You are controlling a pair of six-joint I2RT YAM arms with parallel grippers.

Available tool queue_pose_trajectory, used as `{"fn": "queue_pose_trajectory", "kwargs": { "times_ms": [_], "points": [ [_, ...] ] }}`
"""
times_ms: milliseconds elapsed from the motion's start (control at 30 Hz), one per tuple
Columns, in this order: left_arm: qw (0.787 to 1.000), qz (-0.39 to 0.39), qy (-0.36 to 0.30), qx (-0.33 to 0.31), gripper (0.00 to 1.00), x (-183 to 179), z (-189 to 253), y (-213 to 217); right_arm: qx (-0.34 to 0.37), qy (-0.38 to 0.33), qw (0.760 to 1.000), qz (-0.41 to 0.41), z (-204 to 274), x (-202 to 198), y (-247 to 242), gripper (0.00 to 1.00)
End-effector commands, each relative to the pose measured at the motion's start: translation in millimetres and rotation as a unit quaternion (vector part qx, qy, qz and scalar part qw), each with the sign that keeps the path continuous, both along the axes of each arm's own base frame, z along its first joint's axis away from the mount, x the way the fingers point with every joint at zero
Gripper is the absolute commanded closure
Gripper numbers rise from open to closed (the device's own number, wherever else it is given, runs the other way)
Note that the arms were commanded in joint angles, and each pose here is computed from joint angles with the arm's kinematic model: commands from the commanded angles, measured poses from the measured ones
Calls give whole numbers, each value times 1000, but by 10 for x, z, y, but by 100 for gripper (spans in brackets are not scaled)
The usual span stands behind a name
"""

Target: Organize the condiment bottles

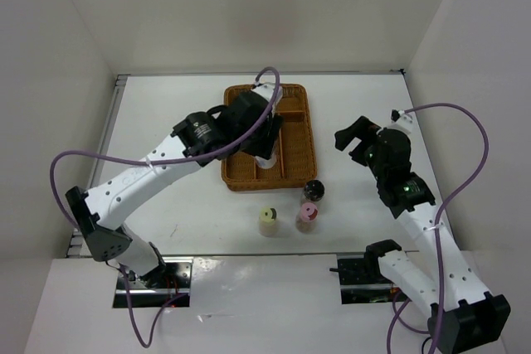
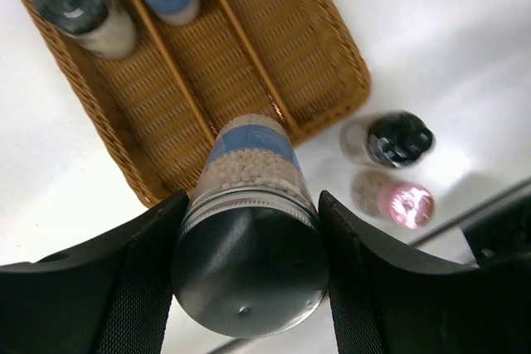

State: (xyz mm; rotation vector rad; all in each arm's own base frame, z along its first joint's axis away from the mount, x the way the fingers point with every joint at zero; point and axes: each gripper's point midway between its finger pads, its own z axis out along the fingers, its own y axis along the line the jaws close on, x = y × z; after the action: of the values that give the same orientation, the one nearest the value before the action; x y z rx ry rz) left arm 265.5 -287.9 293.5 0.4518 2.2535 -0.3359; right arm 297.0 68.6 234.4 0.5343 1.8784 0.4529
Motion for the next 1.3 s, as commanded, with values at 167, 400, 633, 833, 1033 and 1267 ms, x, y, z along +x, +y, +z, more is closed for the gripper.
{"fn": "queue_pose_trajectory", "kwargs": {
  "times_ms": [167,400,633,833,1033,1267],
  "points": [
    [999,-3,-43,21,50,835,-208,-180,-17,-6,1000,14,33,29,6,1],
    [999,-8,-52,1,50,1249,-188,-258,-15,-5,1000,18,16,74,33,1],
    [1000,-18,-25,5,50,1467,-492,-358,-4,5,999,38,-2,131,131,1],
    [1000,-5,-3,28,50,1549,-816,-372,-17,24,996,84,-42,50,238,1],
    [999,5,14,47,50,1545,-1037,-328,-54,-58,989,125,426,-121,249,1],
    [997,20,37,62,50,1590,-1365,-285,-100,-76,948,291,631,-238,921,1]
  ]
}}
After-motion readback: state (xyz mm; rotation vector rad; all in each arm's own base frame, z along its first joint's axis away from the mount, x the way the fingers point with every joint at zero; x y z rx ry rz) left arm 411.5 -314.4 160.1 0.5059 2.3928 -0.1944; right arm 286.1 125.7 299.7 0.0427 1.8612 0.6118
